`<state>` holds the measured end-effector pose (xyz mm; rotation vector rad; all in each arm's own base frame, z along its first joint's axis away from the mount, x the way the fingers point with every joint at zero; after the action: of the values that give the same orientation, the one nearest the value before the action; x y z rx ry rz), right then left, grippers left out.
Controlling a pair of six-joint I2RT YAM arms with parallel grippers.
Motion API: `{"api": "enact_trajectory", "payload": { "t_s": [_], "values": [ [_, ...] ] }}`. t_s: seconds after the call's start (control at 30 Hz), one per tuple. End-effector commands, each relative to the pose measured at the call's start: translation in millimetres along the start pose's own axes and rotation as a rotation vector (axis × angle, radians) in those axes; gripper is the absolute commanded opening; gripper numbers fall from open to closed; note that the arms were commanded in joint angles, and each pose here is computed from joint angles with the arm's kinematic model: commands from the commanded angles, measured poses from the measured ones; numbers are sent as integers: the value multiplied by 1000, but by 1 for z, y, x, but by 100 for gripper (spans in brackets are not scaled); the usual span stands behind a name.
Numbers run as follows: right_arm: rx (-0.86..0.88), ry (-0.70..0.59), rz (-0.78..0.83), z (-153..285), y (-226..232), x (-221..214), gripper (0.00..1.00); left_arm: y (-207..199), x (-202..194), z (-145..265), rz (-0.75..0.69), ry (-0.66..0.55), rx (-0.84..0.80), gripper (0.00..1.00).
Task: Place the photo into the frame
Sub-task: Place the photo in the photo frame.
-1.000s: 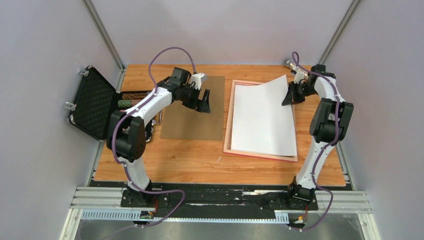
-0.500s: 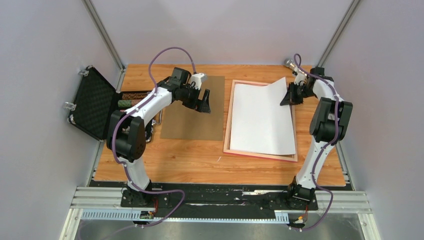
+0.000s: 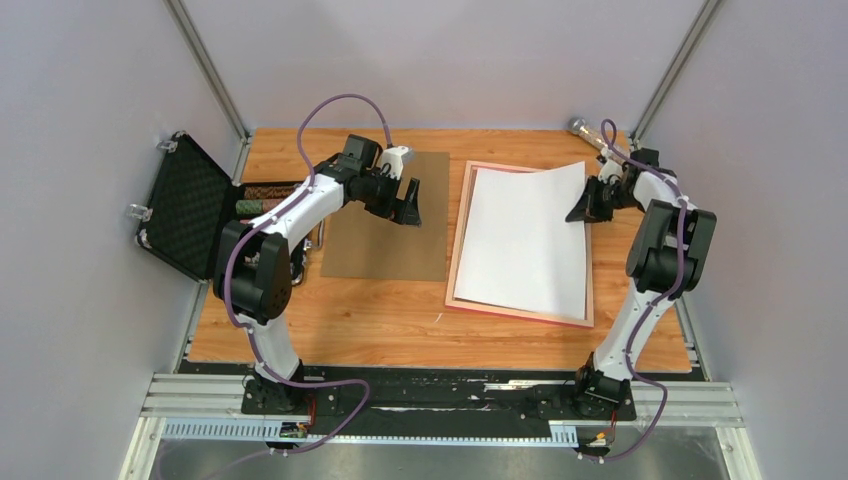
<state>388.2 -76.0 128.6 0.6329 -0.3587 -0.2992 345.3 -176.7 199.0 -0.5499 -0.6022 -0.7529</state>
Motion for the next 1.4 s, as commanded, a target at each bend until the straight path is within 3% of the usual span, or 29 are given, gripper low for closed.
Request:
{"api": "enact_trajectory", "payload": {
  "t_s": [0.0,0.97,1.37],
  "values": [
    [58,-76,42,16,19,9,0,1,7,2,-21,-35,0,98],
    [105,-66,9,-9,12,17,0,2,5,-1,-18,-32,-3,98],
    [90,-119,-1,-7,14,14,0,2,4,0,-18,-31,-4,98]
  ]
}}
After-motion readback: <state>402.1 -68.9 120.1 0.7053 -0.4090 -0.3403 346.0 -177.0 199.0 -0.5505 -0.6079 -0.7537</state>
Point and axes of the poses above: each gripper's point midway between its finger pads, its own z axis back along the fingers, its own y axis along the line the jaws close on, x = y × z, the point moved 10 cm from there along z, back along the fingers, and after that the axes turned 14 degrees about -z, right-handed, at the moved point
